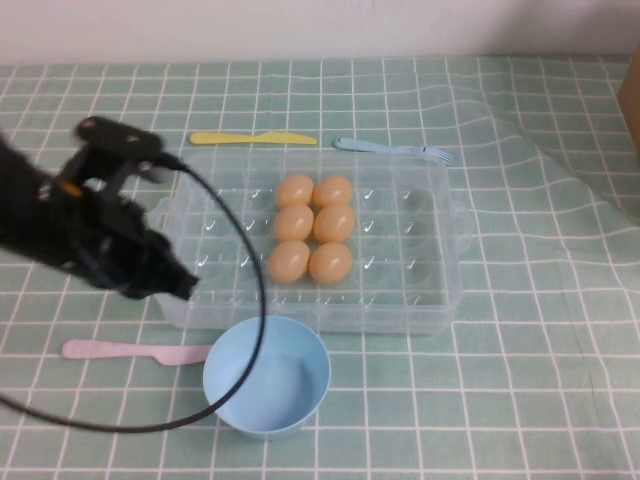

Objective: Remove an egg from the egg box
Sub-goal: Pick up the egg from the plastic box

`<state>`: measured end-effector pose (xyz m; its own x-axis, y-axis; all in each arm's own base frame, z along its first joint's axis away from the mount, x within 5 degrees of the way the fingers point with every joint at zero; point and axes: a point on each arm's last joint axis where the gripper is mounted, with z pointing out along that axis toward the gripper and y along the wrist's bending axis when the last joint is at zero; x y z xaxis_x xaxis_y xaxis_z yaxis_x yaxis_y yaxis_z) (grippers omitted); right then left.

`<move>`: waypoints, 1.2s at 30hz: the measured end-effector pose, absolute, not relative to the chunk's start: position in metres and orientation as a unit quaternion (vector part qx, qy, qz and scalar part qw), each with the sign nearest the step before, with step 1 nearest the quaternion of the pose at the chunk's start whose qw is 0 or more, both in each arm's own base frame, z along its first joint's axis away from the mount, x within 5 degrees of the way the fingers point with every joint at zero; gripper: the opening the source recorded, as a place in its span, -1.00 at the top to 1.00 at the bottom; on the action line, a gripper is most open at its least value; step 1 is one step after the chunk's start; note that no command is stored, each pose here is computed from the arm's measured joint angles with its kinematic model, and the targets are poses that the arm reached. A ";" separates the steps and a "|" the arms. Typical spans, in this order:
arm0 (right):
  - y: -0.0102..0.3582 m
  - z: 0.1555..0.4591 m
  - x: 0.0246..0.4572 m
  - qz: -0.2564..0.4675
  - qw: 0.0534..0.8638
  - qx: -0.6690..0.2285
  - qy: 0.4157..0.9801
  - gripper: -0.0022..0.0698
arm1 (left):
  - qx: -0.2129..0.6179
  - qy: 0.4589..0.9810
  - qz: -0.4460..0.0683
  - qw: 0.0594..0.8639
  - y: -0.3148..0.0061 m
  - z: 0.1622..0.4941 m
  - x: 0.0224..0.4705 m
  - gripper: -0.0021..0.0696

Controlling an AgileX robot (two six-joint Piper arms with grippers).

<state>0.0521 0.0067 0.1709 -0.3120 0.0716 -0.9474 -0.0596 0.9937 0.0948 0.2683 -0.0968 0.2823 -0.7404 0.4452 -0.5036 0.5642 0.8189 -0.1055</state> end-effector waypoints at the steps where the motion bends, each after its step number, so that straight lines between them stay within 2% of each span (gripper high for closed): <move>1: 0.007 0.171 0.052 0.056 0.587 0.004 0.808 0.99 | 0.289 0.921 -0.125 0.231 -0.105 0.282 0.273 0.95; 10: 0.007 0.171 0.052 0.056 0.587 0.004 0.808 0.99 | 0.384 0.894 -0.112 0.202 -0.169 0.282 0.317 0.95; 14: 0.007 0.171 0.052 0.056 0.587 0.004 0.808 0.99 | 0.432 0.878 -0.076 0.192 -0.192 0.280 0.325 0.95; 24: 0.007 0.171 0.052 0.056 0.587 0.004 0.808 0.99 | 0.456 0.871 -0.029 0.182 -0.208 0.259 0.344 0.92; 27: 0.007 0.171 0.052 0.056 0.587 0.004 0.808 0.99 | 0.457 0.870 -0.025 0.181 -0.209 0.254 0.346 0.70; 31: 0.007 0.171 0.052 0.056 0.587 0.004 0.808 0.99 | 0.458 0.870 -0.020 0.183 -0.210 0.246 0.351 0.05; 33: 0.007 0.171 0.052 0.056 0.587 0.004 0.808 0.99 | 0.459 0.868 -0.016 0.187 -0.211 0.242 0.354 -0.20; 36: 0.007 0.171 0.052 0.056 0.587 0.004 0.808 0.99 | 0.461 0.865 -0.009 0.199 -0.213 0.237 0.360 -0.36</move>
